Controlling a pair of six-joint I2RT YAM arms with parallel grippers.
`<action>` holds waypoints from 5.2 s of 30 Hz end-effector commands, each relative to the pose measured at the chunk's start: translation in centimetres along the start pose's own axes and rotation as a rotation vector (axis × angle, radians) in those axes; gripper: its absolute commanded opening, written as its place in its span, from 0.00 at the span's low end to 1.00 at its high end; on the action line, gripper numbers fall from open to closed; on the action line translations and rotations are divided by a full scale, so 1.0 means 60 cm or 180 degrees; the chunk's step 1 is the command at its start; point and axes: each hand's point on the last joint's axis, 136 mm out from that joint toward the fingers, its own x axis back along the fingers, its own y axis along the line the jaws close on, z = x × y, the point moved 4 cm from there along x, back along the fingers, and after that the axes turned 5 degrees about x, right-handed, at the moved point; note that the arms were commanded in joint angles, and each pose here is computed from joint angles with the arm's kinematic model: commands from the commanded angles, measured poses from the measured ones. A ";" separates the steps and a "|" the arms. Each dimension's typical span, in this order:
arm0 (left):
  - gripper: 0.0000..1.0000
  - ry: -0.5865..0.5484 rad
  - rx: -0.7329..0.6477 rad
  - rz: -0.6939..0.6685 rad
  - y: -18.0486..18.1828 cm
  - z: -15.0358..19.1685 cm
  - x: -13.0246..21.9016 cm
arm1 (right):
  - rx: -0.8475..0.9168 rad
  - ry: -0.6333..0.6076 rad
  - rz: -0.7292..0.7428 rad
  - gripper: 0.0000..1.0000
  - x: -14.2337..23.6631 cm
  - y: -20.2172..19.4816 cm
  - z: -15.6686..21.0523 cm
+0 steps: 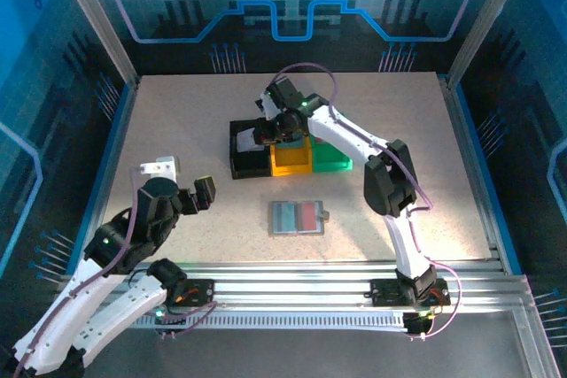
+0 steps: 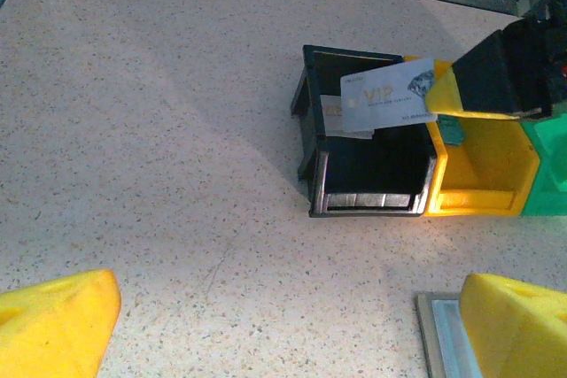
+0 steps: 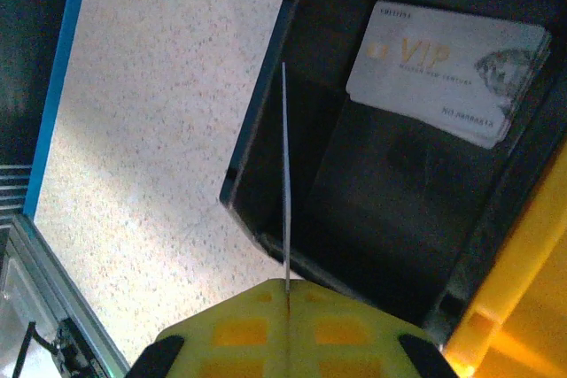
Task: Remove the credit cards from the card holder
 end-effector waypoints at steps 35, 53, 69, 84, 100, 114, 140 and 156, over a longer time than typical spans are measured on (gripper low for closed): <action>0.99 -0.0017 -0.0005 -0.0002 0.005 -0.002 -0.009 | -0.0533 0.0130 -0.0158 0.00 -0.105 -0.086 -0.043; 0.99 0.0022 0.0021 -0.0001 0.005 -0.001 -0.014 | -0.0565 0.0248 -0.0154 0.00 -0.121 -0.096 -0.040; 0.99 0.0041 0.0016 -0.0001 0.005 0.000 -0.015 | -0.0610 0.0264 -0.0081 0.13 -0.114 -0.111 -0.039; 0.99 0.0049 0.0016 -0.0003 0.005 0.001 -0.016 | -0.0578 0.0210 -0.0006 0.18 -0.097 -0.113 -0.046; 0.99 0.0051 0.0016 0.0002 0.005 0.001 -0.016 | -0.0440 0.0039 0.0088 0.30 -0.051 -0.098 -0.075; 0.99 0.0059 0.0024 0.0005 0.005 0.002 -0.017 | -0.0244 -0.0337 0.0052 0.35 0.062 -0.054 -0.125; 0.99 0.1128 -0.0119 0.0472 -0.062 0.064 -0.064 | -0.0158 -0.0491 0.0157 0.43 0.229 -0.047 0.272; 0.99 0.1956 -0.0173 0.0499 -0.137 0.130 -0.087 | -0.0262 -0.0147 0.0196 0.27 0.139 -0.089 0.392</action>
